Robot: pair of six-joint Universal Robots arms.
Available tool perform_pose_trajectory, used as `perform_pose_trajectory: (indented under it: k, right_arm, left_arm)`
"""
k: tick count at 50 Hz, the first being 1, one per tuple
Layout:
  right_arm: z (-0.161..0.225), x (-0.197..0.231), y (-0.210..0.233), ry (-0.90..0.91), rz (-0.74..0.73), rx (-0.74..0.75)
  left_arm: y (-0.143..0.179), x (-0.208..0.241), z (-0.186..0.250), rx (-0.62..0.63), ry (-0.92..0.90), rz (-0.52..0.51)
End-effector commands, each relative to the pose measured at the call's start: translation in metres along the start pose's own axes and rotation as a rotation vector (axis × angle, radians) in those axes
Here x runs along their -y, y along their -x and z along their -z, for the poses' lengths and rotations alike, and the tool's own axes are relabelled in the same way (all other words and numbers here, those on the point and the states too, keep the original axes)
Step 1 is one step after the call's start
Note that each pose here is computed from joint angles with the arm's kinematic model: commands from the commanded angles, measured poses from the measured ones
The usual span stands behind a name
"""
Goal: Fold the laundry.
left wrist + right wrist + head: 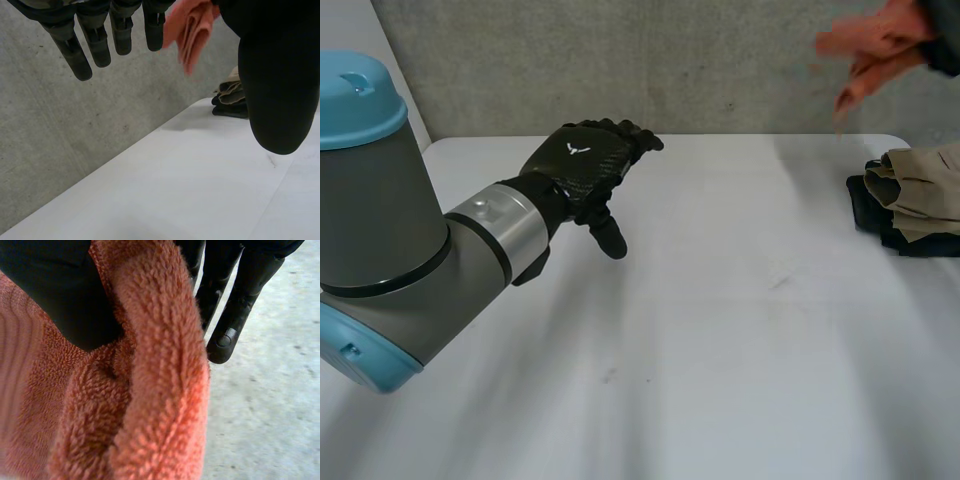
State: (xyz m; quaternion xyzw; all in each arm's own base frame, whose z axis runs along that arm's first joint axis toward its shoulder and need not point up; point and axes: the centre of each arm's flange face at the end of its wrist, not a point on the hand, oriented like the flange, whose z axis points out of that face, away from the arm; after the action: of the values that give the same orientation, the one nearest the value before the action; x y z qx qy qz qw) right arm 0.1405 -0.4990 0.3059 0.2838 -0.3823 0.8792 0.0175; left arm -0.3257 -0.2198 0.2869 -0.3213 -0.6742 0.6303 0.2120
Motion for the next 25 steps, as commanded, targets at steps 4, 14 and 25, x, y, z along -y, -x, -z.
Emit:
perform_pose_trajectory:
  k: [4, 14, 25]
  right_arm:
    - [0.034, -0.082, -0.056, 0.080, -0.005, -0.017]
    - [0.124, -0.161, -0.074, 0.302, -0.068, 0.030]
    - [0.157, -0.133, -0.068, 0.370, -0.088, 0.148]
  left_arm:
    - [0.000, -0.002, 0.000, 0.002, 0.005, 0.002]
    - [0.002, -0.003, -0.001, 0.005, 0.007, 0.035]
    - [0.002, -0.004, -0.002, 0.004, 0.008, 0.040]
